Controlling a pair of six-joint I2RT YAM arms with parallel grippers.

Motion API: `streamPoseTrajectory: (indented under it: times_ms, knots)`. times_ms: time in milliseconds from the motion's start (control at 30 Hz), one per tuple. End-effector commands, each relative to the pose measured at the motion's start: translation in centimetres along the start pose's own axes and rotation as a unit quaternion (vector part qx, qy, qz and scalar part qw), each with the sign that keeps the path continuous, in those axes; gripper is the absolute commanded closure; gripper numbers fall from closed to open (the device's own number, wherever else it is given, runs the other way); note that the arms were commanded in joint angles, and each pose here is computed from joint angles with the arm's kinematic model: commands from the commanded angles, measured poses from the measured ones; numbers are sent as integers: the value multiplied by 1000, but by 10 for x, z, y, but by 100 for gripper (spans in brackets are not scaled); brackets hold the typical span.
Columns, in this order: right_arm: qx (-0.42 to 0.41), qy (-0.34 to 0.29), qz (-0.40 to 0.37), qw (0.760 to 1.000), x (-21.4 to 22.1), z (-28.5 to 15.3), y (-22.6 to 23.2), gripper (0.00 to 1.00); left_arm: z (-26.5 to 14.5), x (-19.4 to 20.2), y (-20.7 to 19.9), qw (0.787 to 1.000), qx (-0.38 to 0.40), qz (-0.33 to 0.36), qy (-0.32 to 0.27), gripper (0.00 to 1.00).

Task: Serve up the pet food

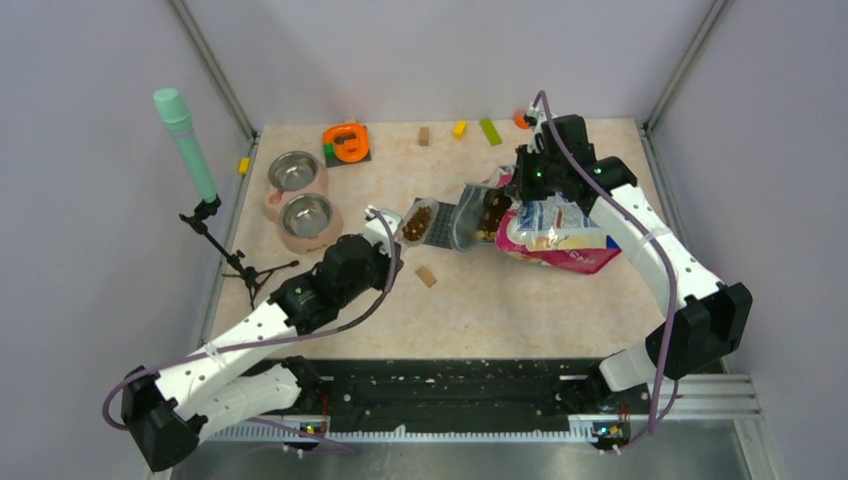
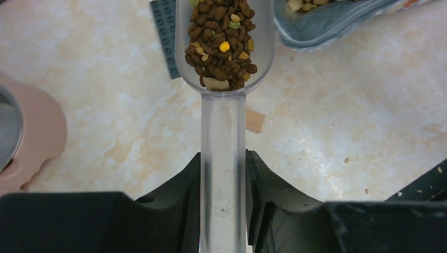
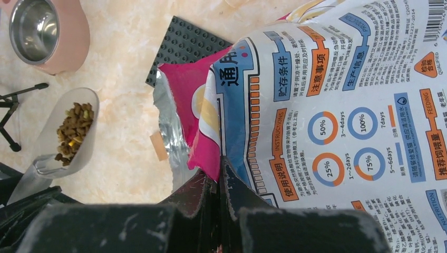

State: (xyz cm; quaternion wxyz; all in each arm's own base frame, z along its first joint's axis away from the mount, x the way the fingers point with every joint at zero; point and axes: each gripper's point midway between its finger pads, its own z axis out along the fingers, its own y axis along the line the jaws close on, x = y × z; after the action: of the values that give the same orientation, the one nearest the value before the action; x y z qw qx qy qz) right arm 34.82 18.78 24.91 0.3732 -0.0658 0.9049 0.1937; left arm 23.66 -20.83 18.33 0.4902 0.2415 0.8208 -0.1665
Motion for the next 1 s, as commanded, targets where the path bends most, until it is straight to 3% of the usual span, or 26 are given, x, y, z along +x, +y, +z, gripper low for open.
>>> streamPoseTrajectory:
  times_ms: [0,333,667,967]
  knots:
    - [-62,-84,-4,994,-55,-14,34,100,-11,-2,29,995,-89,-51,-20,100]
    - [-71,-80,-10,994,-58,-11,38,100,5,6,71,957,-239,-147,76,100]
    - [-73,-78,-11,994,-53,-14,37,100,2,8,114,911,-314,-254,84,100]
    - [-79,-77,-10,994,-49,-16,39,100,-9,15,139,877,-357,-303,105,100]
